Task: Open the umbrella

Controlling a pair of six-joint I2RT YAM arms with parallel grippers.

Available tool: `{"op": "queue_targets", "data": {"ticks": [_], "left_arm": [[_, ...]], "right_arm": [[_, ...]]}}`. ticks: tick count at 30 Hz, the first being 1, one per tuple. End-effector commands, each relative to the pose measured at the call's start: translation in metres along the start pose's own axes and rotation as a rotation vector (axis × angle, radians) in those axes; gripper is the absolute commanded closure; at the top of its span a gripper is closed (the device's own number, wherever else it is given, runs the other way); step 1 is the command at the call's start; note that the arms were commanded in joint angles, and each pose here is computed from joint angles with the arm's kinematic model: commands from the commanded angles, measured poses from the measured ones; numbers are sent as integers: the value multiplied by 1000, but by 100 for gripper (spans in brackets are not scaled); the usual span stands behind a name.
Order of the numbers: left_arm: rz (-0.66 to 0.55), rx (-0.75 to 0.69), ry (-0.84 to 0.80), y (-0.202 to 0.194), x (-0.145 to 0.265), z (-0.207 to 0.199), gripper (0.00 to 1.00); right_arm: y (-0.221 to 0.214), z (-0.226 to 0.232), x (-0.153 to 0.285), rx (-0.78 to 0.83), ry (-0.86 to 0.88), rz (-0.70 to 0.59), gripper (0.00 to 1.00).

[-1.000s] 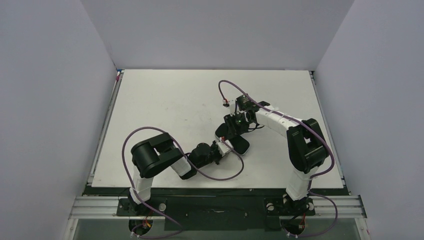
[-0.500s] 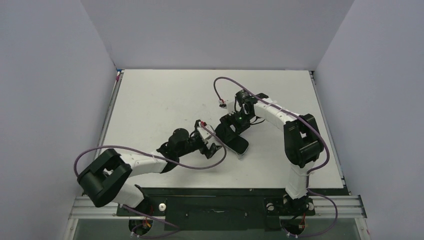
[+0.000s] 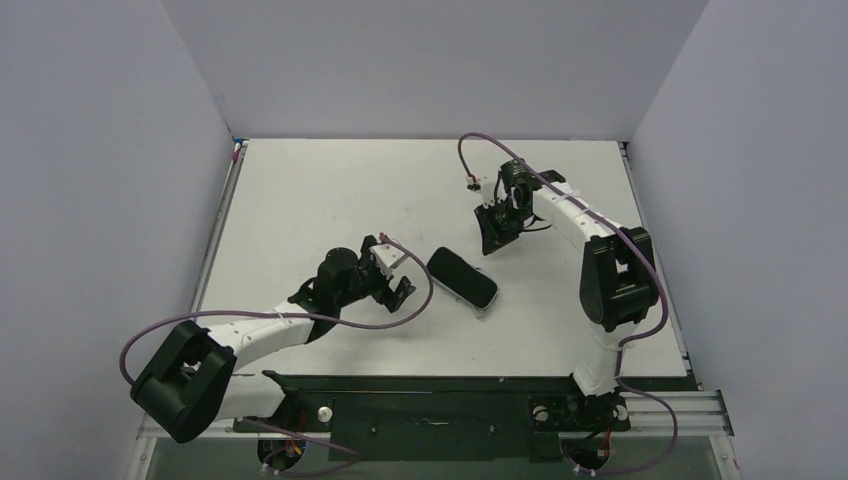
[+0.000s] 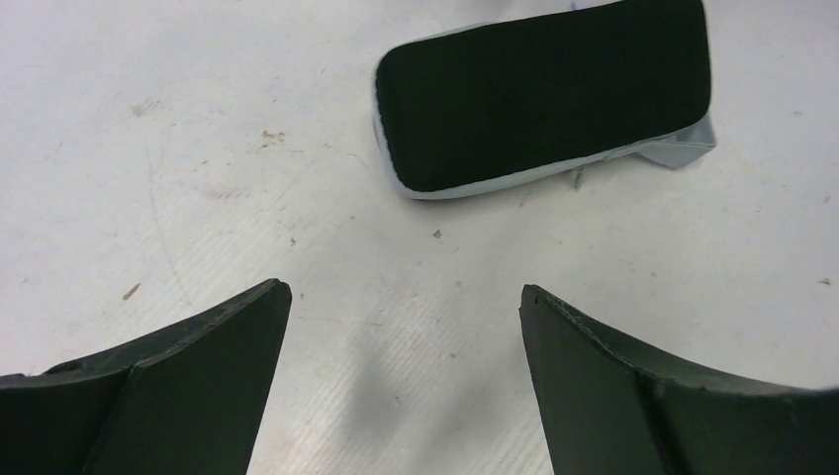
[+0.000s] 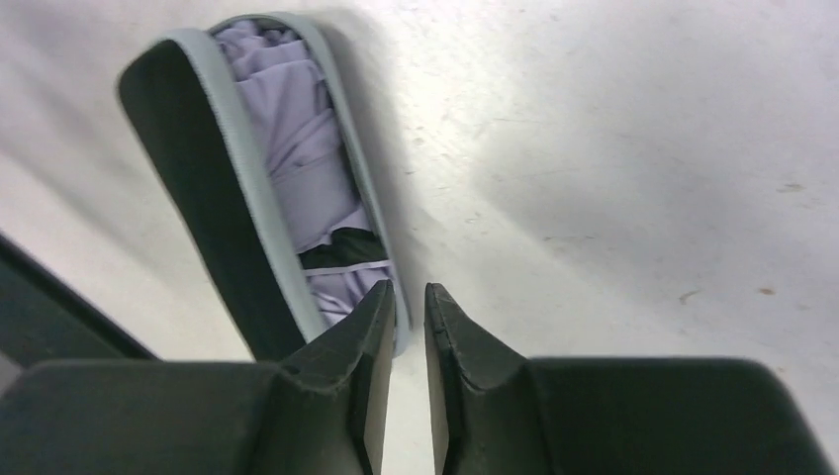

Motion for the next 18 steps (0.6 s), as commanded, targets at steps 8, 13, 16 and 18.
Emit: {"op": "queue_targets", "data": {"ticks": [8,13,16,18], "left_arm": [[-28,-91,77,31,5,34,15],[-35,-106,107,39,9,46,15],[-35,-95,113,39,12,48,15],[-30,-94,116,35,15,48,15]], "right_arm": [[-10,19,-13,152,-2,45,78],[-7,55,-10,226,63,41,61],[3,71,-4,239,57,1,48],[10,79,-3,242,42,-20,44]]}}
Point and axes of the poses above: each gripper's point midway between its finger pads, its own x axis back along the fingers, its own z axis along the line the jaws close on, y = z × x, the point moved 1 cm from there along x, back along the fingers, and after that the axes turned 11 degrees about x, right-handed, at the moved point
